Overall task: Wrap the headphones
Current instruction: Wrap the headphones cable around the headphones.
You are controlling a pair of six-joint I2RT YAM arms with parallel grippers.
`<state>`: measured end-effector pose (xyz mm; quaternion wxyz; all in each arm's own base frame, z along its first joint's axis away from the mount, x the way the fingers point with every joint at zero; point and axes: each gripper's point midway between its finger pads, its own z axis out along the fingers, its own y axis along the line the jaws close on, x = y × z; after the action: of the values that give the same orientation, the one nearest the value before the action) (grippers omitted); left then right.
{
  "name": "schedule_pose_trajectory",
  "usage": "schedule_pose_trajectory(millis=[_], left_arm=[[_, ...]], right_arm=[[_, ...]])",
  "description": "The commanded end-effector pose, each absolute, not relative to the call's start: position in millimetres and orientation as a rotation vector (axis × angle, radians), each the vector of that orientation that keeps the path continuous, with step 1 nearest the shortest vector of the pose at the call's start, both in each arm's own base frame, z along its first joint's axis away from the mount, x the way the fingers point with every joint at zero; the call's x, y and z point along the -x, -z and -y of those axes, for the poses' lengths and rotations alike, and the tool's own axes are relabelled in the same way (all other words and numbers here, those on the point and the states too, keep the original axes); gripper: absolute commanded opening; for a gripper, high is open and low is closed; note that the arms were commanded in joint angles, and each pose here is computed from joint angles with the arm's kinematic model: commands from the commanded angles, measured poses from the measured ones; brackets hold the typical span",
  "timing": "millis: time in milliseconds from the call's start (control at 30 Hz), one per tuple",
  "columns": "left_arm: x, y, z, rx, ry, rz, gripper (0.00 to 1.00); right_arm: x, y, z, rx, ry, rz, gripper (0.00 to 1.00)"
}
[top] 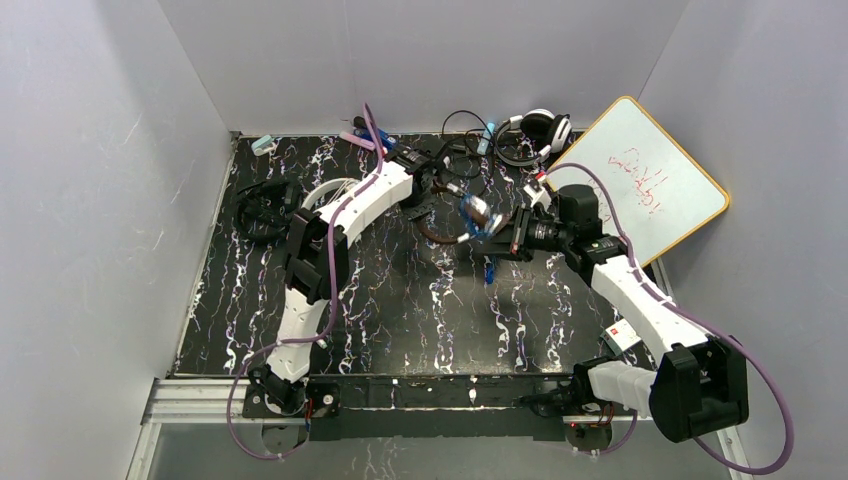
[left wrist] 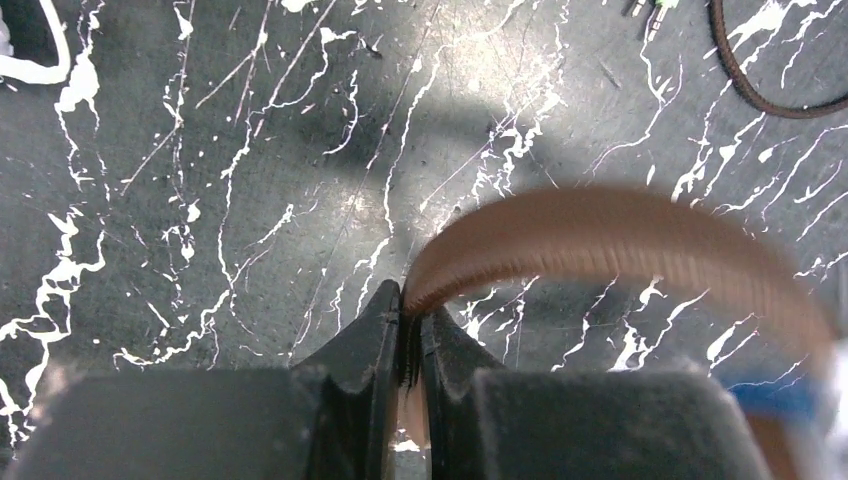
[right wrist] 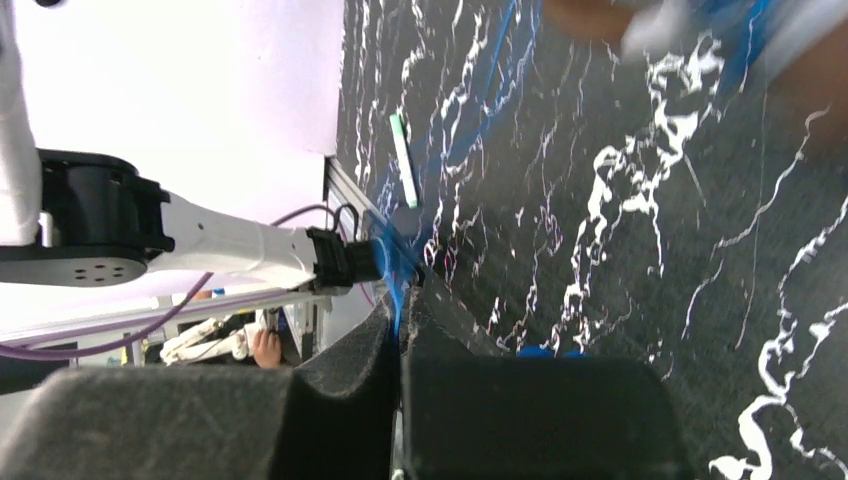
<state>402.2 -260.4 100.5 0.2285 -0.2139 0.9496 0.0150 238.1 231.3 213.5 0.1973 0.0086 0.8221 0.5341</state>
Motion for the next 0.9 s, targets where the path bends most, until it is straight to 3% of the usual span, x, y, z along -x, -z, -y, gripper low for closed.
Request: schedule_pose_trajectory(millis=[0,200,467,733,867], left_arm=[[-420.4,-149.5,256.2,0.723,0.102,-2.455,0.00],[-418.2,-163.5,252.8,0.723,0.129,-2.426,0.00],[-414.3,-187.6,255.8,0.685,0.209,-2.416,0.00],[-405.0,-229.0,244.9,0.621,0.276,-2.378,0.00],[-394.3,-243.7,234.9,0.573,0.310,-2.382,0.00]], right_arm=[[-216.7,-207.2,-234.9,0.019,-1.534,-2.336,0.10],[-210.8,-182.8,-240.9,0.030,-1.499,-2.399,0.15],[-210.0,-148.6,-236.6,0.011,-1.411,-2.464,0.15],[-221.4,-123.2,-221.6,-0.028,-1.225,-2.482,0.01],[-230.9,-120.7,-217.9,-0.049,-1.199,-2.454,0.01]])
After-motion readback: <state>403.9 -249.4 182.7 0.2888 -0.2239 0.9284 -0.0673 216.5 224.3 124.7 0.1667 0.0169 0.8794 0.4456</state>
